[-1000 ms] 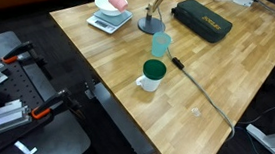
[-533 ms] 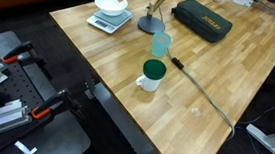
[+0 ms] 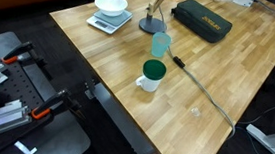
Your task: Pour the contents of the pink cup into the white bowl
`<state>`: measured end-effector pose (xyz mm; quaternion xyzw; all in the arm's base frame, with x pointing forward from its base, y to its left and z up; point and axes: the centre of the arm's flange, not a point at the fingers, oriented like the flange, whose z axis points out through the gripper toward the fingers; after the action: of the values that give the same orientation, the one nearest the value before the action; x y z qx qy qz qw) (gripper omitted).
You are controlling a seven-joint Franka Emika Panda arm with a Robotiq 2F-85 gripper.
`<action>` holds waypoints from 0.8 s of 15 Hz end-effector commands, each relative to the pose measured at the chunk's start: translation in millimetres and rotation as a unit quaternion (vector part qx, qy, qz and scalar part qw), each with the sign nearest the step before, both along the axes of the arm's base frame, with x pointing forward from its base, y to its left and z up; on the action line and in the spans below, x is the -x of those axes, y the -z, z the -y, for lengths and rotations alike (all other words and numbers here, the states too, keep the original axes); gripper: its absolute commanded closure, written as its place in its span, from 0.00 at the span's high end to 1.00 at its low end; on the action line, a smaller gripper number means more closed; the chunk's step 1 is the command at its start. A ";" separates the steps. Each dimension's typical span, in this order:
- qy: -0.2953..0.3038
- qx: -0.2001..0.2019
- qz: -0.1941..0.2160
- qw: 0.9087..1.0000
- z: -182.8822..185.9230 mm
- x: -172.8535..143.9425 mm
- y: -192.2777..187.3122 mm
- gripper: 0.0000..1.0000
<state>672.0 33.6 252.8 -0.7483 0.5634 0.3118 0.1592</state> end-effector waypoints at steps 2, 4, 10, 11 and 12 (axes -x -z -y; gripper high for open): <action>0.065 -0.082 0.040 0.994 41.2 35.8 1.0 0.04; 0.087 -0.106 0.054 0.989 55.6 47.0 1.1 0.04; 0.129 -0.156 0.081 0.976 78.2 78.5 4.3 0.04; 0.137 -0.160 0.088 0.974 82.3 86.6 6.1 0.04; 0.146 -0.162 0.097 0.971 86.8 94.6 9.2 0.04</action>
<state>606.1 -49.1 241.2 -0.6599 0.5836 0.3252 0.3438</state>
